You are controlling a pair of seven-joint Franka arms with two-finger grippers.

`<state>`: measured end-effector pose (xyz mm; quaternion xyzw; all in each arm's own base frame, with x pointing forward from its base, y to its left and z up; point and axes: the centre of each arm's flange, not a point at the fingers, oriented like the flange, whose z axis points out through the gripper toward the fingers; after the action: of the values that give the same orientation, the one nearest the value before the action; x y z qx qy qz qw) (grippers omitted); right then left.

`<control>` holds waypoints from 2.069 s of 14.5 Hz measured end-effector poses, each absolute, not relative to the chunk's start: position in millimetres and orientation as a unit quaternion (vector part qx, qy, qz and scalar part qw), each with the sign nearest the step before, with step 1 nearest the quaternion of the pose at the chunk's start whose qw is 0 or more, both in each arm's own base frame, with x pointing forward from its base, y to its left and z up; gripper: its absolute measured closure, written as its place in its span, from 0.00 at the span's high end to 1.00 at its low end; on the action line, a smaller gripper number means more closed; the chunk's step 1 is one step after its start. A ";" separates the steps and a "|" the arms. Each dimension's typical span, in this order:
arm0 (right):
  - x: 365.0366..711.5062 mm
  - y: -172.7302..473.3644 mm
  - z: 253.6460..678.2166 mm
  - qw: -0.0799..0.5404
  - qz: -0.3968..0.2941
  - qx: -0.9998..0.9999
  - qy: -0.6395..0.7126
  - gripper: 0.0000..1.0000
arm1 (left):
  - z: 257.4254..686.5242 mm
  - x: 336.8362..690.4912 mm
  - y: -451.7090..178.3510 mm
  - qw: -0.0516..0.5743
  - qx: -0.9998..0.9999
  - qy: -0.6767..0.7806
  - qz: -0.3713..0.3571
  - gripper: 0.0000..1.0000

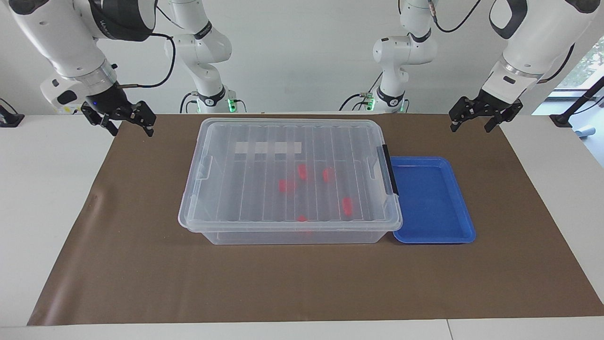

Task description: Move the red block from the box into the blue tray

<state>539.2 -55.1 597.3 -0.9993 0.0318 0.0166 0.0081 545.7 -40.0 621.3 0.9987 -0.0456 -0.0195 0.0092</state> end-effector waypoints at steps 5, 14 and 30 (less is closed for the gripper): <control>539.1 -55.3 597.3 0.008 0.017 -0.999 0.032 1.00 | 621.3 545.7 -40.0 0.009 0.999 -0.046 -0.019 1.00; 554.0 -34.6 582.5 0.007 -0.024 -0.999 0.037 1.00 | 621.3 545.7 -40.0 0.009 0.999 -0.046 -0.019 1.00; 570.6 54.1 479.2 0.005 -0.023 -0.999 0.049 1.00 | 621.3 545.7 -40.0 0.009 0.999 -0.046 -0.019 1.00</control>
<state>570.6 54.1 479.2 -0.9985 0.0488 -0.0227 0.0052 545.7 -40.0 621.3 0.9987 -0.0456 -0.0195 0.0092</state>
